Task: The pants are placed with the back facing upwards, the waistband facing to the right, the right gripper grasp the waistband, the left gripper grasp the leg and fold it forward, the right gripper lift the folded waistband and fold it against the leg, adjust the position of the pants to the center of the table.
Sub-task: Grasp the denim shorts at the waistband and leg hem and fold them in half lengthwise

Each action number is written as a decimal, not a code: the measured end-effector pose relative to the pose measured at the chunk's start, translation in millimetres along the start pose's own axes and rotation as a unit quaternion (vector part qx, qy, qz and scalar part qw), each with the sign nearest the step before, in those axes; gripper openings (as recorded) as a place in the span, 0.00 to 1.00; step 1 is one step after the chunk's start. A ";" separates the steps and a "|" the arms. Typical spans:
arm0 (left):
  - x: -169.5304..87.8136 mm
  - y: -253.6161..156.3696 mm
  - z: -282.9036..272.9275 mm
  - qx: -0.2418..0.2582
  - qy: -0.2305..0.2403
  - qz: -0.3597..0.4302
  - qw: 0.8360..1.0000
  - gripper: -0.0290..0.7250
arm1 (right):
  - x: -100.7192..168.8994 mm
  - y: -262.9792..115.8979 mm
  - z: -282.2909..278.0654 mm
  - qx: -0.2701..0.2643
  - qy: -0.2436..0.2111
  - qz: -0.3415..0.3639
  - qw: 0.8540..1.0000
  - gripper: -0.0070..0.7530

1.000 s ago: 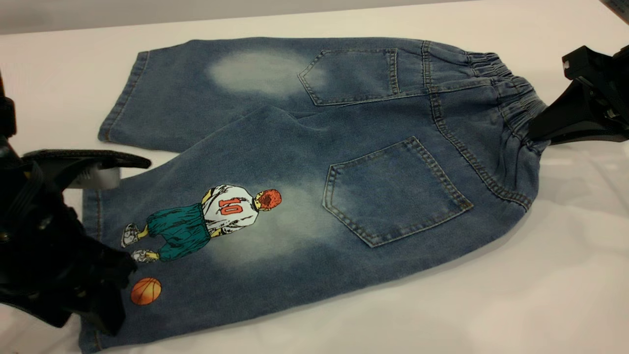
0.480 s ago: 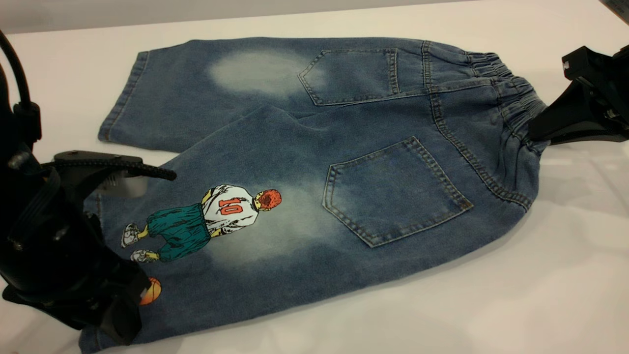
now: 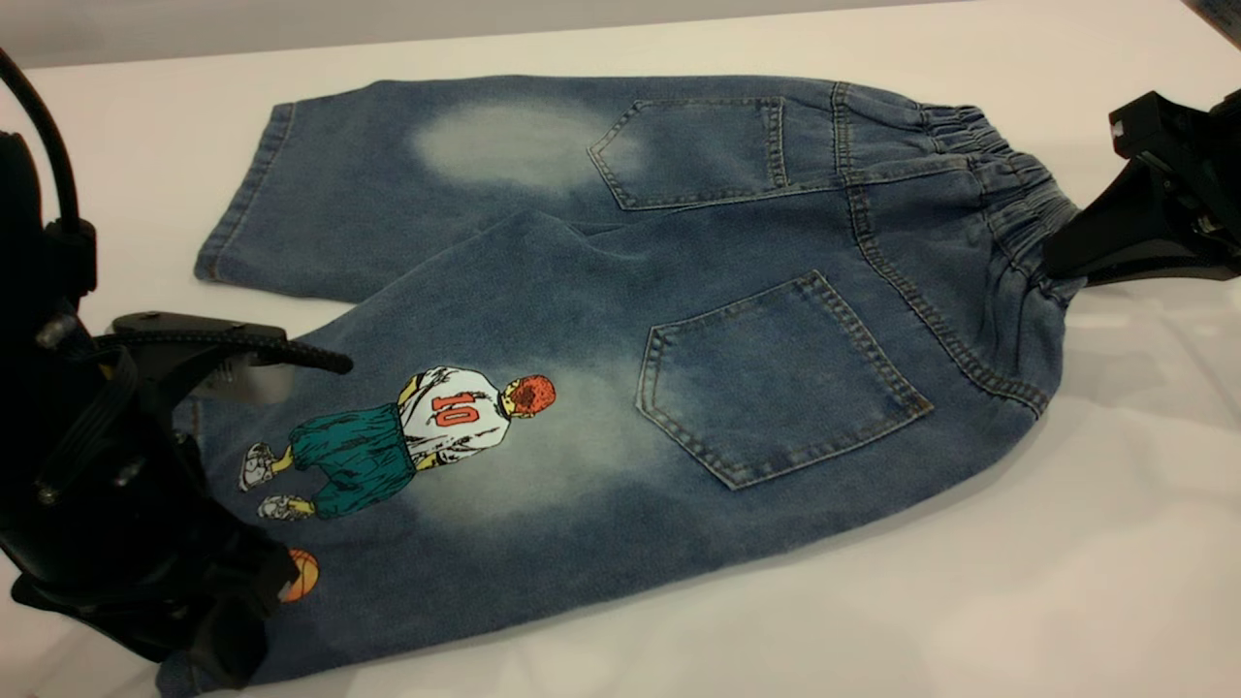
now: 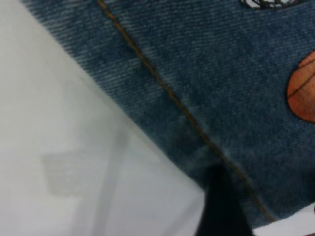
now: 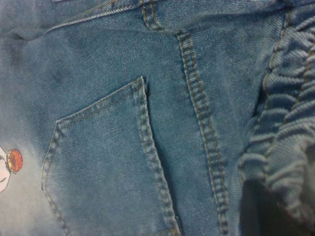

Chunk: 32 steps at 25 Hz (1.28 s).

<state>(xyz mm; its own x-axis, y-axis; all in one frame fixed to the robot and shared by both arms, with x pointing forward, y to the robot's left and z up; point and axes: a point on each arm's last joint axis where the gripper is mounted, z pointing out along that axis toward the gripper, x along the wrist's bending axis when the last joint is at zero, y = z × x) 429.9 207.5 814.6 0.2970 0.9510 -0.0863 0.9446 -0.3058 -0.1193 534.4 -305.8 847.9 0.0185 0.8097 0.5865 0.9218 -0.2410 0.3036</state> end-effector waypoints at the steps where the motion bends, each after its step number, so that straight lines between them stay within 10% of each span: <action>1: 0.4 0.2 0.3 -0.001 0.001 0.001 1.000 0.52 | 0.0 0.0 0.0 0.000 0.000 0.000 1.000 0.05; 10: -0.3 2.3 0.2 0.004 -0.002 -0.003 1.000 0.12 | 0.1 0.0 0.0 0.000 0.000 0.000 1.000 0.05; 32: -19.0 26.5 -103.2 -0.083 -0.037 0.063 0.994 0.09 | 6.1 4.3 -3.2 -0.006 0.019 -0.021 1.000 0.05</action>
<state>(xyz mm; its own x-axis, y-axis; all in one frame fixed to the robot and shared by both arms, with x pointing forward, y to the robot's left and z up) 463.7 186.1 915.2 0.4099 0.8974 -0.1632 0.9121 -0.4053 0.0621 537.2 -303.5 855.2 -0.0351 0.7978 0.6019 0.9171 -0.2137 0.3367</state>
